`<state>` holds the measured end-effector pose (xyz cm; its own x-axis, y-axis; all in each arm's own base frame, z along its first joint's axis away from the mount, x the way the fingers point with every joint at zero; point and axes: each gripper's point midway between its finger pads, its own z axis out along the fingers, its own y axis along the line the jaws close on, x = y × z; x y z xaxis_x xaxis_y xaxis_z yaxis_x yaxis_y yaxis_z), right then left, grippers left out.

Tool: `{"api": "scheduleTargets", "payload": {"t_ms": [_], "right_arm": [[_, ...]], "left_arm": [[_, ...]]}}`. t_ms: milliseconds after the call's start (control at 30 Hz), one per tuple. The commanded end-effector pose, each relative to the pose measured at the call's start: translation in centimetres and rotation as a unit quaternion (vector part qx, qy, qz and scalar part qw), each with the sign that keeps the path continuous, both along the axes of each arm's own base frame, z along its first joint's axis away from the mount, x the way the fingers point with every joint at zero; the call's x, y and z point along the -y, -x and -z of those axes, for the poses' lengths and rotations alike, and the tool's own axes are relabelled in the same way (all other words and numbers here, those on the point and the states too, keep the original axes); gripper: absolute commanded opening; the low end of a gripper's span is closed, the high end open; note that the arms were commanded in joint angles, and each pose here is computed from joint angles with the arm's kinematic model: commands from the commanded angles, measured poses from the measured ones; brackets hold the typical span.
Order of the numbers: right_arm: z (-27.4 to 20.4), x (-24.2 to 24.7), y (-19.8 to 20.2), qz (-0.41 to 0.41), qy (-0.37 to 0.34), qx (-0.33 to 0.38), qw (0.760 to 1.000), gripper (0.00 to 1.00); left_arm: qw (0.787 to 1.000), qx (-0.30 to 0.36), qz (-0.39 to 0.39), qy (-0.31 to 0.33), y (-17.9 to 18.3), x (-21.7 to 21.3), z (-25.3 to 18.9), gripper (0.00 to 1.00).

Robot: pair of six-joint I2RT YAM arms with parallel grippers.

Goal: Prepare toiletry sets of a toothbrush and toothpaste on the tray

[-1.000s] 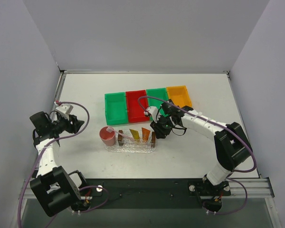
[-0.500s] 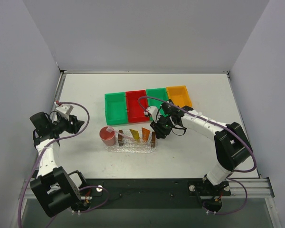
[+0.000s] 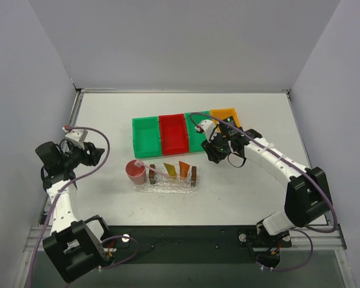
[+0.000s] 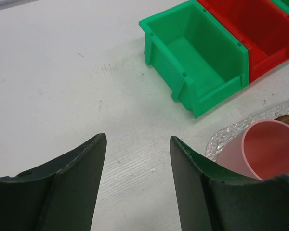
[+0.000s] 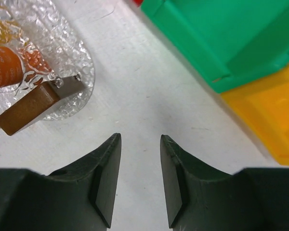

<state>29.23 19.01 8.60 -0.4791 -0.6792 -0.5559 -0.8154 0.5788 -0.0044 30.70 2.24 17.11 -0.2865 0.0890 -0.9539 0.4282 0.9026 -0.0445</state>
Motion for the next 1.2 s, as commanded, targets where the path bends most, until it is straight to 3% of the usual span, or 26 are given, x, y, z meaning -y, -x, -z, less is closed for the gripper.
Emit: {"api": "scheduleTargets", "payload": {"t_ms": [0, 133, 233, 300, 467, 600, 700, 1167], "right_arm": [[-6.5, 2.0, -2.5, 0.062, -0.014, 0.092, 0.994, 0.38], [-10.5, 4.5, -3.9, 0.129, -0.038, 0.148, 0.980, 0.49], [-13.5, 7.6, -5.1, 0.202, -0.046, 0.207, 0.956, 0.54], [-16.4, 10.4, -5.9, 0.260, -0.054, 0.265, 0.927, 0.57], [-20.2, 15.0, -6.1, 0.363, -0.076, 0.327, 0.869, 0.61], [-21.3, 17.5, -5.7, 0.417, -0.064, 0.367, 0.829, 0.89], [-21.9, 18.0, -5.3, 0.427, -0.064, 0.380, 0.818, 0.97], [-23.9, 19.7, -4.2, 0.461, -0.058, 0.402, 0.789, 0.99]], "left_arm": [[0.998, 0.048, -0.029, 0.011, -1.0, -0.6, -3.4, 0.66], [0.997, 0.045, -0.052, 0.042, -1.4, -0.8, -4.8, 0.70], [0.994, 0.050, -0.079, 0.062, -1.9, -1.5, -6.0, 0.71], [0.991, 0.055, -0.094, 0.072, -2.2, -1.8, -6.6, 0.74], [0.987, 0.056, -0.110, 0.106, -2.8, -2.1, -8.4, 0.85], [0.985, 0.066, -0.112, 0.114, -3.5, -2.2, -9.9, 0.87], [0.985, 0.079, -0.113, 0.106, -4.1, -2.3, -11.3, 0.88], [0.983, 0.108, -0.138, 0.052, -5.3, -1.1, -13.4, 0.88]]}}
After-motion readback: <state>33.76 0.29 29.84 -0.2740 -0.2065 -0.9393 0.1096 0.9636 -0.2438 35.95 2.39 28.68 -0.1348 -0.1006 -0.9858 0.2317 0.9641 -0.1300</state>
